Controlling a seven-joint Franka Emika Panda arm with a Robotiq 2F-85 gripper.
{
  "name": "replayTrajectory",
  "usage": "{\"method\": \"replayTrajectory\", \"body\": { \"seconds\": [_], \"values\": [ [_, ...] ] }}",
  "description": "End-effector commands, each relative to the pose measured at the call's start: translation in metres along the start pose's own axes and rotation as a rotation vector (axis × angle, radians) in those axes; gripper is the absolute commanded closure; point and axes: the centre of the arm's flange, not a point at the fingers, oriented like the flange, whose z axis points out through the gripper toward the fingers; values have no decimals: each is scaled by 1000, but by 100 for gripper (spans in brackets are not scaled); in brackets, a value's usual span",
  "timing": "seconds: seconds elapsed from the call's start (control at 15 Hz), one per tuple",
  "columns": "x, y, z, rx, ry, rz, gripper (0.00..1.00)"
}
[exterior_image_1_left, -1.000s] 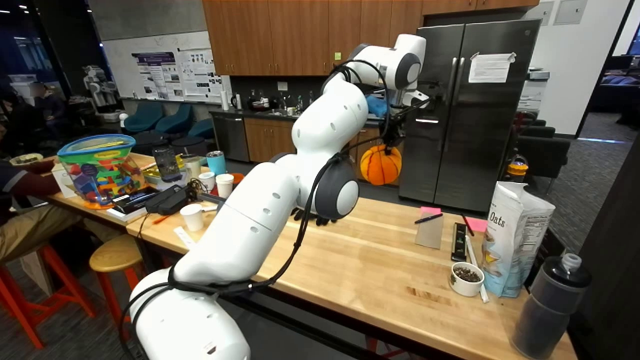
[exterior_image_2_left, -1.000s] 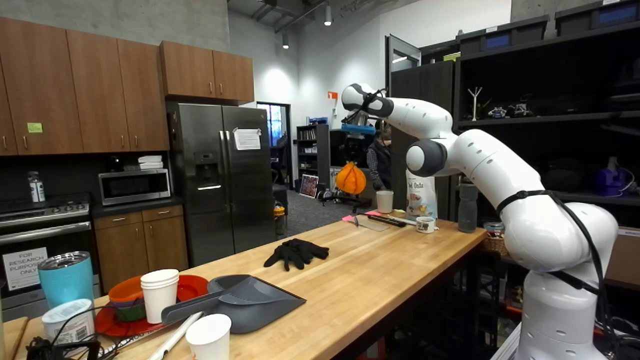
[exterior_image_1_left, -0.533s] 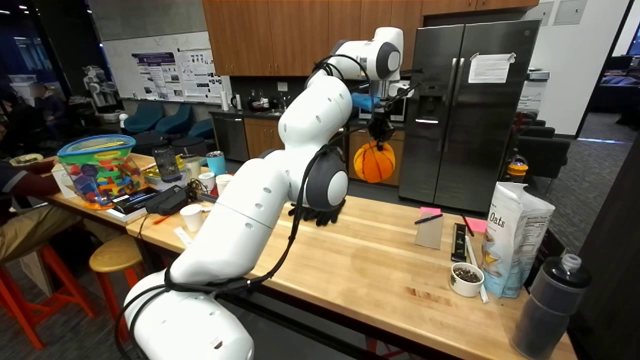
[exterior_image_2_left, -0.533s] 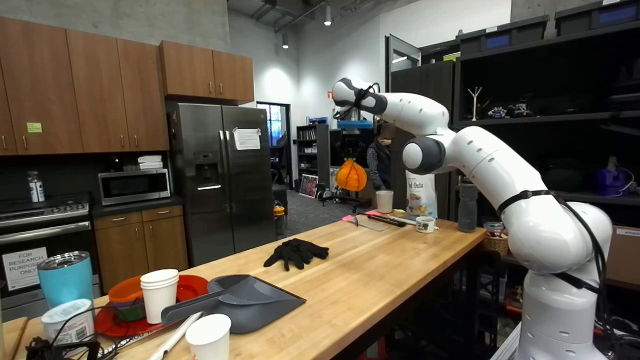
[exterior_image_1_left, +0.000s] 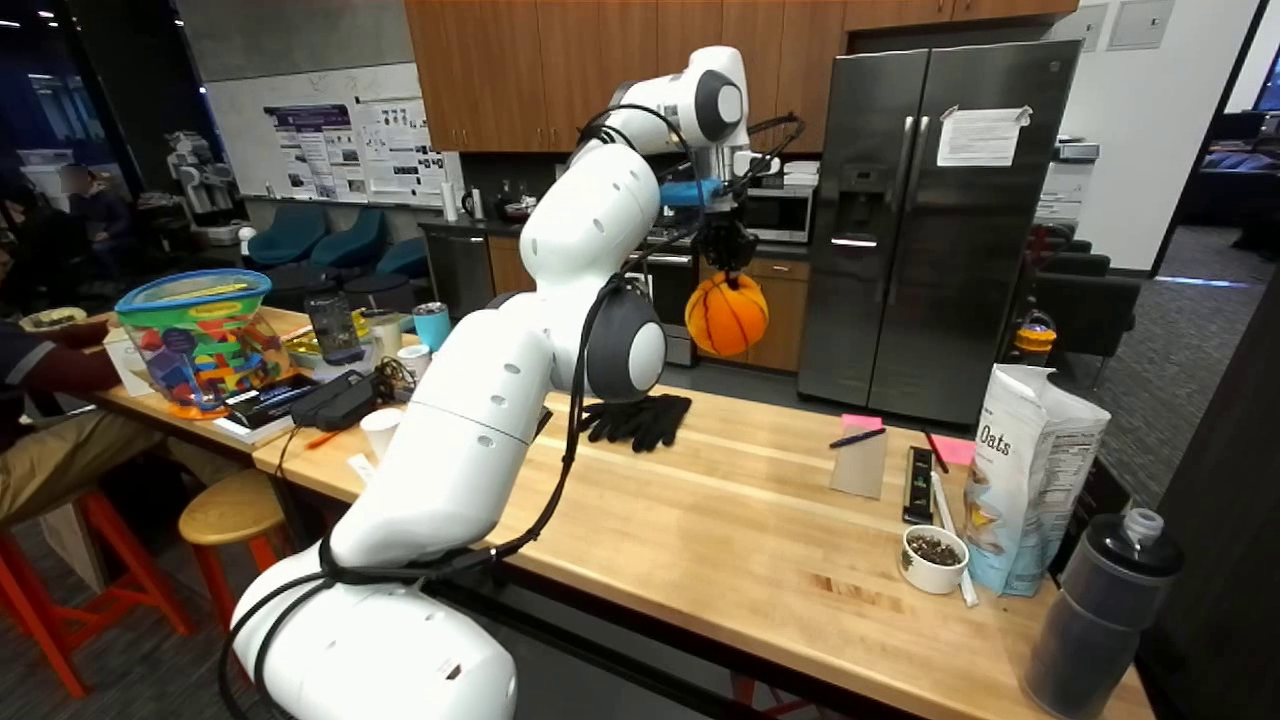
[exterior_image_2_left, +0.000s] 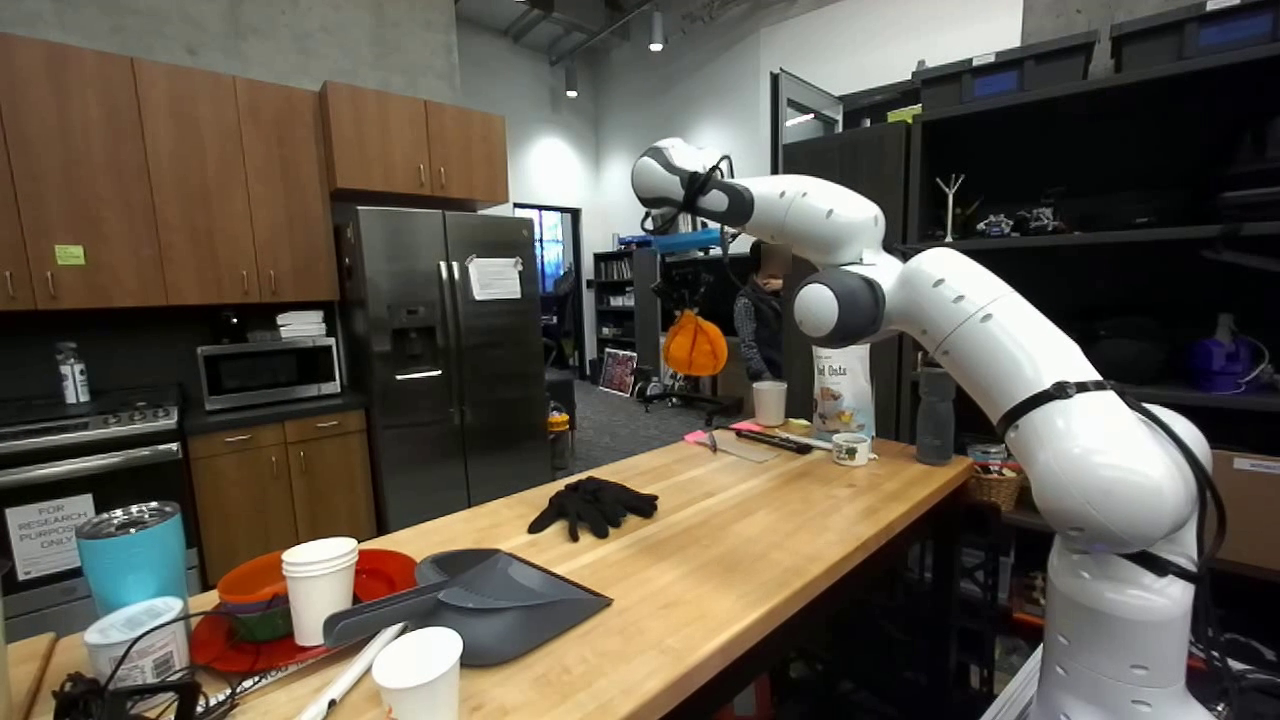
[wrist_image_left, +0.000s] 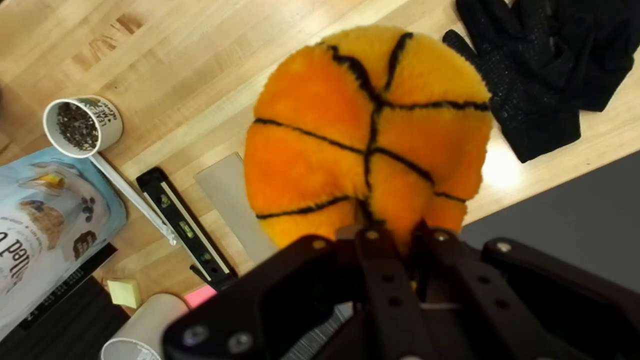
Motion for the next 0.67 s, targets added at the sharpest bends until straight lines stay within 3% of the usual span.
{"method": "replayTrajectory", "body": {
  "seconds": [0.0, 0.27, 0.6],
  "values": [
    [-53, -1, 3, -79, 38, -81, 97],
    [-75, -5, -3, -156, 15, -62, 97],
    [-102, 16, -10, -213, -25, -53, 97]
  ]
}}
